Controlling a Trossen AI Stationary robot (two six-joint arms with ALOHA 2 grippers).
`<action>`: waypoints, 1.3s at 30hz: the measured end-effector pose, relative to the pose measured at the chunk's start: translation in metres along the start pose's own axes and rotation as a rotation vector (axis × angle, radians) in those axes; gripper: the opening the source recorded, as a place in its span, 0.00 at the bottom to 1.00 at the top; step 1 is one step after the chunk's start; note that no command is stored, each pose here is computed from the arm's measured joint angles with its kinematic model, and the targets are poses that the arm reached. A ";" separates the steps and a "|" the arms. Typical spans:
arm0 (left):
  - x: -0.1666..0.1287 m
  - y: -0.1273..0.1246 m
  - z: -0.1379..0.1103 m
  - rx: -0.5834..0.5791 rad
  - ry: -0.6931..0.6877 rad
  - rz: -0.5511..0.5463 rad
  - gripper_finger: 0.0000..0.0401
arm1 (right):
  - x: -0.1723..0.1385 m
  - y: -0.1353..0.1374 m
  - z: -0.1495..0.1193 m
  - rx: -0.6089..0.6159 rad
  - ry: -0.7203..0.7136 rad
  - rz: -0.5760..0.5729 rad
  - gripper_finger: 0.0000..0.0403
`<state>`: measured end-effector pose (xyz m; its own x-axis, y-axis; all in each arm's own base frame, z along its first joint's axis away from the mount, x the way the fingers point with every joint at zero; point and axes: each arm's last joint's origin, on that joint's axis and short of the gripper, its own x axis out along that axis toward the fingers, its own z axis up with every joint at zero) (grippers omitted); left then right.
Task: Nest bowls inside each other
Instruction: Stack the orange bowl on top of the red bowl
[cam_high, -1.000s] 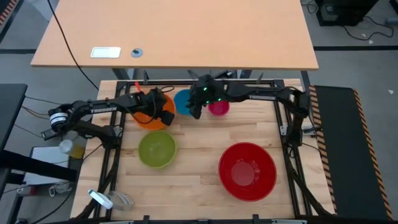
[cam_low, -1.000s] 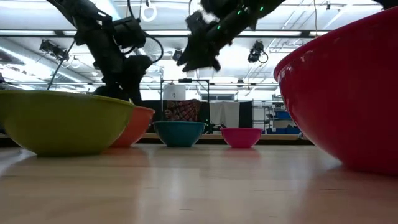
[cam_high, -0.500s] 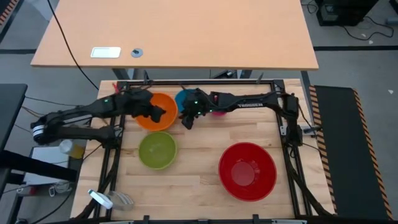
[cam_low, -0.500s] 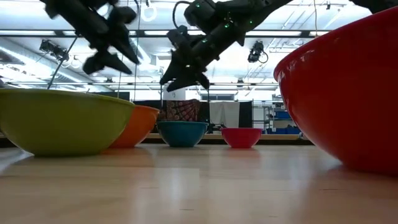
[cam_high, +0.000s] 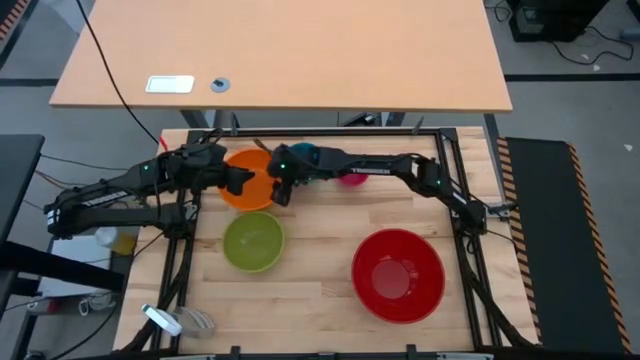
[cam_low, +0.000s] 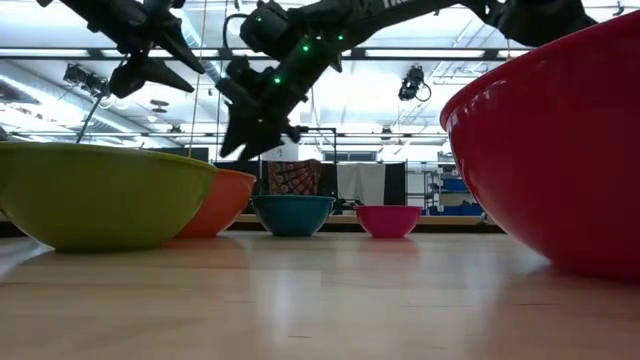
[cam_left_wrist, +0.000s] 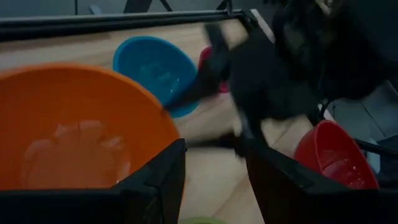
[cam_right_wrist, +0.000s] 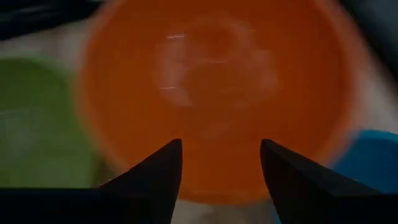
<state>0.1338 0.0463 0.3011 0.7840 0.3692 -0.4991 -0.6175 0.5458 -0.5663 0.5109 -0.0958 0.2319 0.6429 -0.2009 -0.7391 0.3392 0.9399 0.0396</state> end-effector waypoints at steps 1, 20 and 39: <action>0.000 0.000 0.000 -0.008 0.000 0.000 0.43 | -0.001 -0.002 -0.001 0.007 0.019 -0.030 0.56; 0.000 -0.001 0.000 -0.025 -0.004 -0.004 0.43 | 0.012 -0.057 -0.007 0.376 0.102 -0.052 0.56; 0.001 -0.001 0.000 0.007 0.002 -0.007 0.43 | 0.030 -0.047 -0.014 0.434 0.050 -0.087 0.38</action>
<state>0.1346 0.0463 0.3013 0.7880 0.3641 -0.4965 -0.6118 0.5533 -0.5653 0.5047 -0.1426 0.1981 0.5688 -0.2510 -0.7832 0.6543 0.7151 0.2460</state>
